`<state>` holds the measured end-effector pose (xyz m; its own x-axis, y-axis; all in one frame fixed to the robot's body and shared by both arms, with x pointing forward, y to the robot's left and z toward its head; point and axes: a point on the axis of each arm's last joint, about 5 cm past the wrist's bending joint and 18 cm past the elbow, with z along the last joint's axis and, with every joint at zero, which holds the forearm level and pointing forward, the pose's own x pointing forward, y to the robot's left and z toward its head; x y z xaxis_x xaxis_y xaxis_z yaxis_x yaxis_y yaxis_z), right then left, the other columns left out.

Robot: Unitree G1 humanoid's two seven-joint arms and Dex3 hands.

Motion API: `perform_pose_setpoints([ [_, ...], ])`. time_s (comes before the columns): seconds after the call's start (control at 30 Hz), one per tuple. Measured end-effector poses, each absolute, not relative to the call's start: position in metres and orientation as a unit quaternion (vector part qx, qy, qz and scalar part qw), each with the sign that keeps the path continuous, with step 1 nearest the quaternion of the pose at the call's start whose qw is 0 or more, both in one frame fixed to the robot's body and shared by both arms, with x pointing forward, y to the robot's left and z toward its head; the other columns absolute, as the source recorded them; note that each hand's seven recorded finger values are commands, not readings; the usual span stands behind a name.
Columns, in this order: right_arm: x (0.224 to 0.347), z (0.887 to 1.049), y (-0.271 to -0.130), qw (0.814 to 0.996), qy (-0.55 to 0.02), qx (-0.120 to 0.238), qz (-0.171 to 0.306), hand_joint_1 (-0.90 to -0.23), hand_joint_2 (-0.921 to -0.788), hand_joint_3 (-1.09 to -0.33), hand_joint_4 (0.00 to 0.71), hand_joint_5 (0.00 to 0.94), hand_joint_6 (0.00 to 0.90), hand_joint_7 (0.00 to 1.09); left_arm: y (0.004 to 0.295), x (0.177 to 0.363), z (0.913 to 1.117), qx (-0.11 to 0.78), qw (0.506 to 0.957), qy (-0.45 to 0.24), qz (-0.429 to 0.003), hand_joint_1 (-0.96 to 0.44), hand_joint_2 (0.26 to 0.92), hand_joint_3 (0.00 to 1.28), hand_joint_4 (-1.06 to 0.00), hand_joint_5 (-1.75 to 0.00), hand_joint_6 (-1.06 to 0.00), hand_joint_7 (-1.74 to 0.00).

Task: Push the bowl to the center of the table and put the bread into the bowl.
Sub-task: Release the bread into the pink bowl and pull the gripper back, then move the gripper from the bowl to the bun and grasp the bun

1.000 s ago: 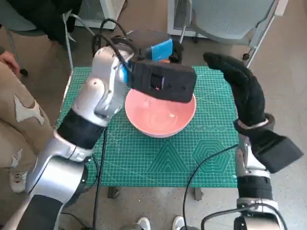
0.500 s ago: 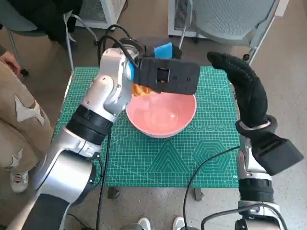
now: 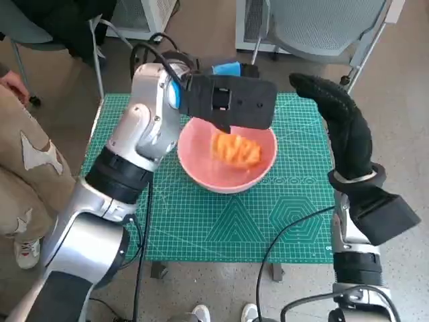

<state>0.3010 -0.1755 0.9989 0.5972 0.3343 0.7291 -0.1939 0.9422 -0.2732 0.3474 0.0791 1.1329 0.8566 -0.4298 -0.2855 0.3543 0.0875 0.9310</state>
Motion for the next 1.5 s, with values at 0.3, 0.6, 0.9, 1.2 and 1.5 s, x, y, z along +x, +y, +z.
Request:
perform_pose_setpoints([
  [0.3,0.302,0.997,-0.175,0.892,-0.419,-0.082,0.15,-0.701,-0.921,-0.844,0.149,0.001,-0.001,0.45,0.094,0.341,1.134,0.613,0.75,-0.043,-0.245,-0.5,0.76,0.0,0.0,0.0,-0.12,0.0],
  [0.6,0.302,0.996,-0.173,0.893,-0.416,-0.08,0.154,-0.699,-0.921,-0.848,0.143,0.0,-0.001,0.45,0.122,0.317,1.148,0.589,0.777,-0.081,-0.207,-0.48,0.753,0.0,0.0,0.0,-0.11,0.0],
  [0.9,0.303,0.996,-0.171,0.893,-0.415,-0.076,0.158,-0.688,-0.921,-0.855,0.141,0.0,-0.001,0.45,0.169,0.291,1.154,0.599,0.783,-0.092,-0.143,-0.12,0.716,0.0,0.0,0.0,-0.13,-0.01],
  [1.2,0.304,0.995,-0.169,0.893,-0.413,-0.072,0.165,-0.692,-0.921,-0.856,0.139,0.0,-0.001,0.45,0.201,0.271,1.135,0.625,0.774,-0.055,-0.085,0.14,0.755,0.02,0.0,0.0,-0.16,-0.02],
  [1.5,0.306,0.997,-0.166,0.89,-0.413,-0.071,0.18,-0.692,-0.921,-0.855,0.137,0.0,-0.001,0.44,0.204,0.261,1.12,0.646,0.76,-0.032,-0.066,0.09,0.744,0.02,0.0,0.0,-0.18,-0.02],
])
